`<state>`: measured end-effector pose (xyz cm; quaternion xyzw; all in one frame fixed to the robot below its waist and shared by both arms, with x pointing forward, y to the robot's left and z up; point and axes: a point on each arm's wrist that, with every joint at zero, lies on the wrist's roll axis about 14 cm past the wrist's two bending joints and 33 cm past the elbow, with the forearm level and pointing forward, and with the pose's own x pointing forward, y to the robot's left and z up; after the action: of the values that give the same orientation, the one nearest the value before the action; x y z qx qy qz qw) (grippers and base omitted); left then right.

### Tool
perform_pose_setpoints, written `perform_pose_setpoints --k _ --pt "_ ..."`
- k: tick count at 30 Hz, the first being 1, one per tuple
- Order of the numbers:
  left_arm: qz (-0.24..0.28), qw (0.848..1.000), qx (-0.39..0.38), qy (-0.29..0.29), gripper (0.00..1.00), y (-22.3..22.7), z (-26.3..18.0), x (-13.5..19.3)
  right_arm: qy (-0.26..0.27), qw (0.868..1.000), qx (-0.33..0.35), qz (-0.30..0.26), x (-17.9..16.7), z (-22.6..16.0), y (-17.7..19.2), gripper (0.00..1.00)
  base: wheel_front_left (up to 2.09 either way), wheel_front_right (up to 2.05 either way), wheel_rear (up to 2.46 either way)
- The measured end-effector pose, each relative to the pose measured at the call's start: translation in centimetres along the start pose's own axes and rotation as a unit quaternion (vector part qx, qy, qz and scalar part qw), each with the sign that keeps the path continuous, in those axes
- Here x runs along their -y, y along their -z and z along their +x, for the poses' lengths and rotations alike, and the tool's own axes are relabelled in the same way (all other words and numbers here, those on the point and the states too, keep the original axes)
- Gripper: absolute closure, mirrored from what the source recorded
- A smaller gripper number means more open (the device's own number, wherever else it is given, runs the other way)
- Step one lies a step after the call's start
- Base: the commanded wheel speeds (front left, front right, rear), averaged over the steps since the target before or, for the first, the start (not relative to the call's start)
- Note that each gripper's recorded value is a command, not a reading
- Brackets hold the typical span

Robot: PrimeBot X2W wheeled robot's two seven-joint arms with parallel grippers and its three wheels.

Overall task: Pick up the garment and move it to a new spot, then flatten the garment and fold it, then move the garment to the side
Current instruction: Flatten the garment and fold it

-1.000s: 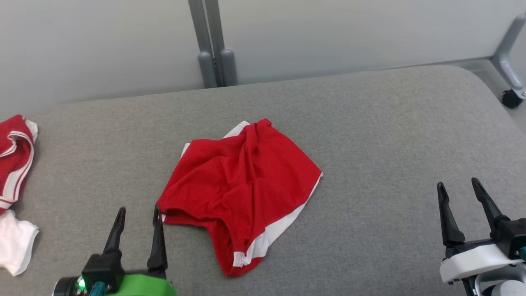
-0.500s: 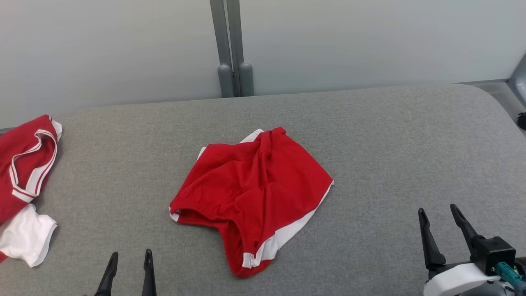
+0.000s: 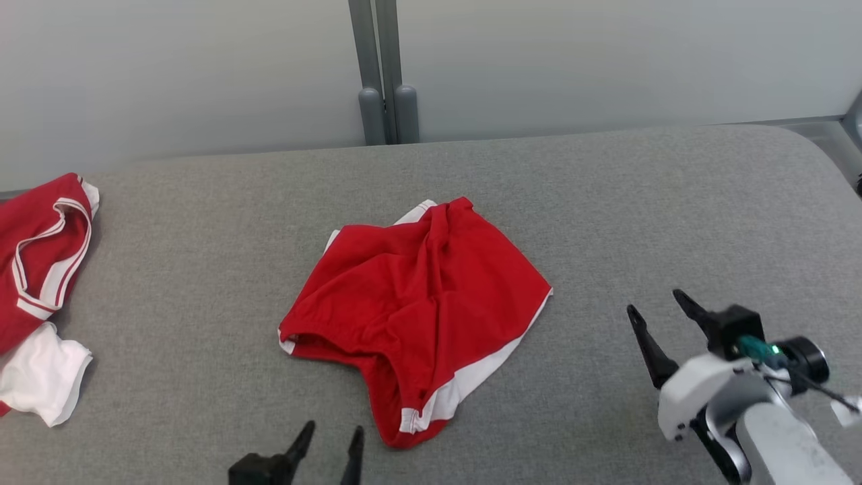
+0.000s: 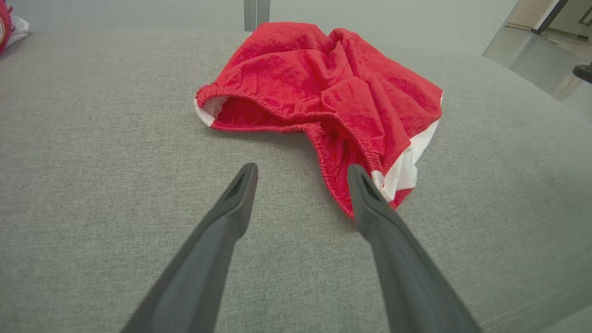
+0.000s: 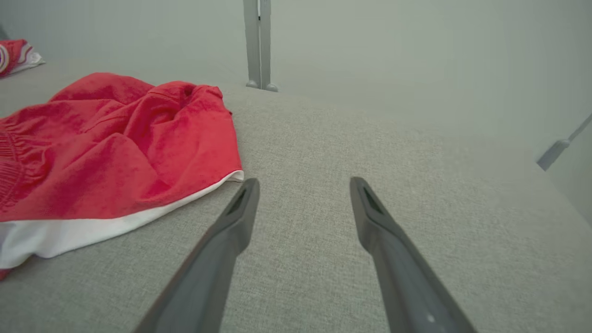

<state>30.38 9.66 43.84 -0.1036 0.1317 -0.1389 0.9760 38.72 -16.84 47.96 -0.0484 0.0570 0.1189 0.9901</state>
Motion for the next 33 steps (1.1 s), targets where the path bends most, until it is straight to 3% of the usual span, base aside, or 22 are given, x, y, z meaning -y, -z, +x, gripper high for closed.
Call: perform_pose_setpoints --k 8,18,24,33 --pt "-0.026 0.990 -0.112 0.079 0.00 2.3 0.9 5.1 -0.099 0.983 -0.135 -0.070 -3.3 4.8 3.1 0.00 0.00 0.00 0.00" --pt "-0.029 0.991 -0.105 0.079 0.00 2.1 2.7 5.0 -0.134 0.980 -0.143 -0.039 -5.0 8.9 3.5 0.00 0.00 0.00 0.00" --pt "-0.032 0.989 -0.122 0.071 0.00 3.3 3.6 4.7 -0.153 0.972 -0.177 -0.038 -6.2 9.3 5.9 0.00 0.00 0.00 0.00" --pt "-0.044 0.987 -0.143 0.066 0.00 4.9 3.9 4.4 -0.160 0.970 -0.180 -0.032 -6.5 9.3 6.9 0.00 0.00 0.00 0.00"
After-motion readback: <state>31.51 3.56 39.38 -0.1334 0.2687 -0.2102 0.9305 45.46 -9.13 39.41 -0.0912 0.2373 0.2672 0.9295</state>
